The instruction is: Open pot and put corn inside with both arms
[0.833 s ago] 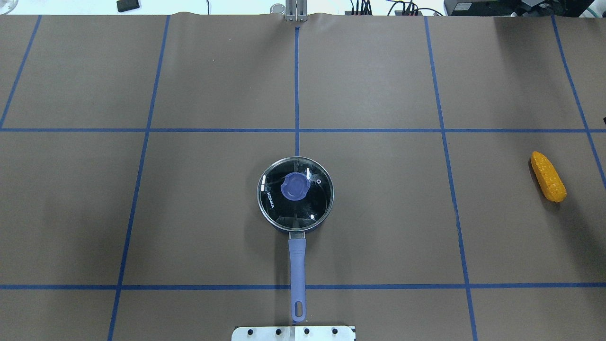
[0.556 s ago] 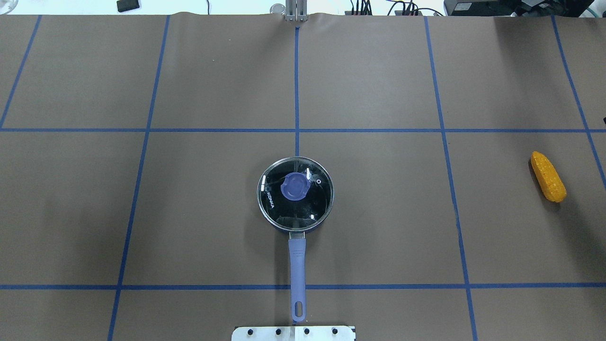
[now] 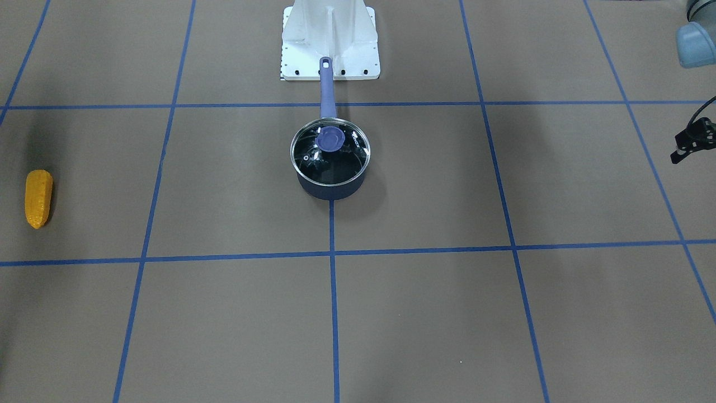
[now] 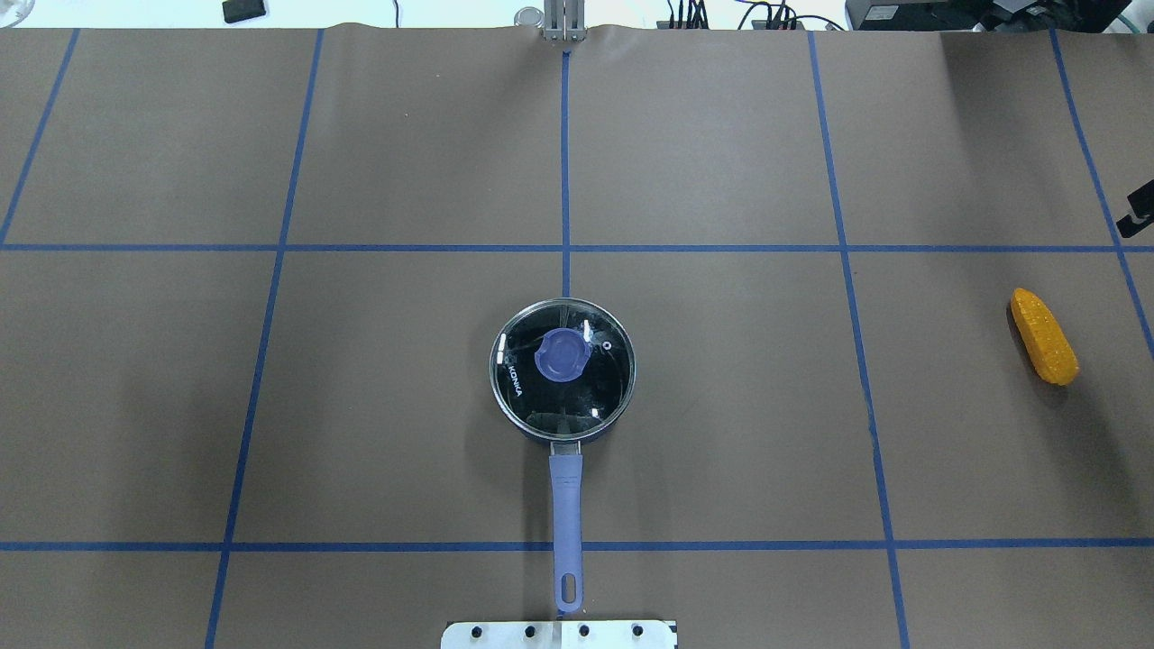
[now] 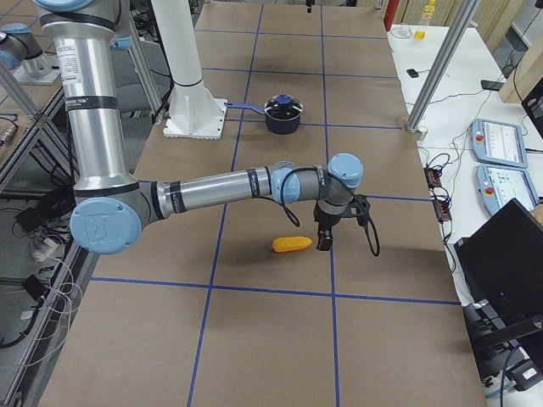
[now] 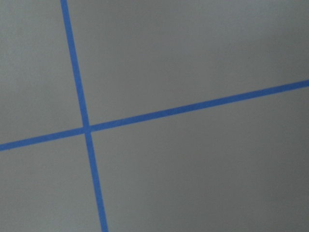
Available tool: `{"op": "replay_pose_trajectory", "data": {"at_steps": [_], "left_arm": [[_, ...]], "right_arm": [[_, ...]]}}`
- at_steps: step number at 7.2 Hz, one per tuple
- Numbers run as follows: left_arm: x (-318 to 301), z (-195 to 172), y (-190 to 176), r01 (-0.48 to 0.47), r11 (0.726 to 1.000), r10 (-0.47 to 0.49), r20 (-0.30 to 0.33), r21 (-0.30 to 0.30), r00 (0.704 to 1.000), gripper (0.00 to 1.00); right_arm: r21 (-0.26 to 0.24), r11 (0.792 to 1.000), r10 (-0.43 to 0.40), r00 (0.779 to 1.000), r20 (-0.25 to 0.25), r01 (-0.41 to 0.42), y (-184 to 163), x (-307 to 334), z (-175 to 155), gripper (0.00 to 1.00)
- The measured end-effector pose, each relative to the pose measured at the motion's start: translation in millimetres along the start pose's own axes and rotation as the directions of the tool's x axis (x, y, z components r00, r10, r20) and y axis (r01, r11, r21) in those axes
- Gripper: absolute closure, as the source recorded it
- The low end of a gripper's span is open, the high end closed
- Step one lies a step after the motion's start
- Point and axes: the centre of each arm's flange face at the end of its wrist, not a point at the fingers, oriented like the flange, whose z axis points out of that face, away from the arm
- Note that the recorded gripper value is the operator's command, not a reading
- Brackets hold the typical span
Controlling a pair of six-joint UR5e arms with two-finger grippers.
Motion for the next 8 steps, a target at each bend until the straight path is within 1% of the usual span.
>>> {"op": "replay_pose_trajectory", "data": {"at_steps": [1, 2, 4, 5, 6, 8], "left_arm": [[35, 1, -20, 0.015, 1.0, -0.015, -0.019, 0.002, 1.0, 0.01], [80, 2, -41, 0.038, 0.999, -0.038, -0.037, -0.01, 0.999, 0.01], [195, -23, -88, 0.099, 0.993, -0.102, -0.047, -0.064, 0.994, 0.01], [255, -38, -103, 0.138, 0.987, -0.142, -0.045, -0.082, 0.989, 0.01], [308, -40, -109, 0.174, 0.981, -0.177, -0.034, -0.089, 0.984, 0.0], [408, -29, -103, 0.221, 0.971, -0.225, -0.025, -0.094, 0.974, 0.0]], "right_arm": [[-0.004, 0.999, -0.045, 0.999, -0.003, 0.045, -4, -22, 4, 0.0], [0.003, 0.997, -0.076, 0.997, -0.008, 0.076, -8, -38, 3, 0.0], [0.032, 0.993, -0.114, 0.993, -0.006, 0.114, -8, -43, 8, 0.0], [0.045, 0.99, -0.132, 0.991, -0.003, 0.132, -5, -40, 16, 0.0], [0.043, 0.988, -0.145, 0.989, -0.004, 0.145, -1, -38, 26, 0.0], [0.029, 0.986, -0.165, 0.986, -0.029, 0.166, 3, -41, 43, 0.0]]}}
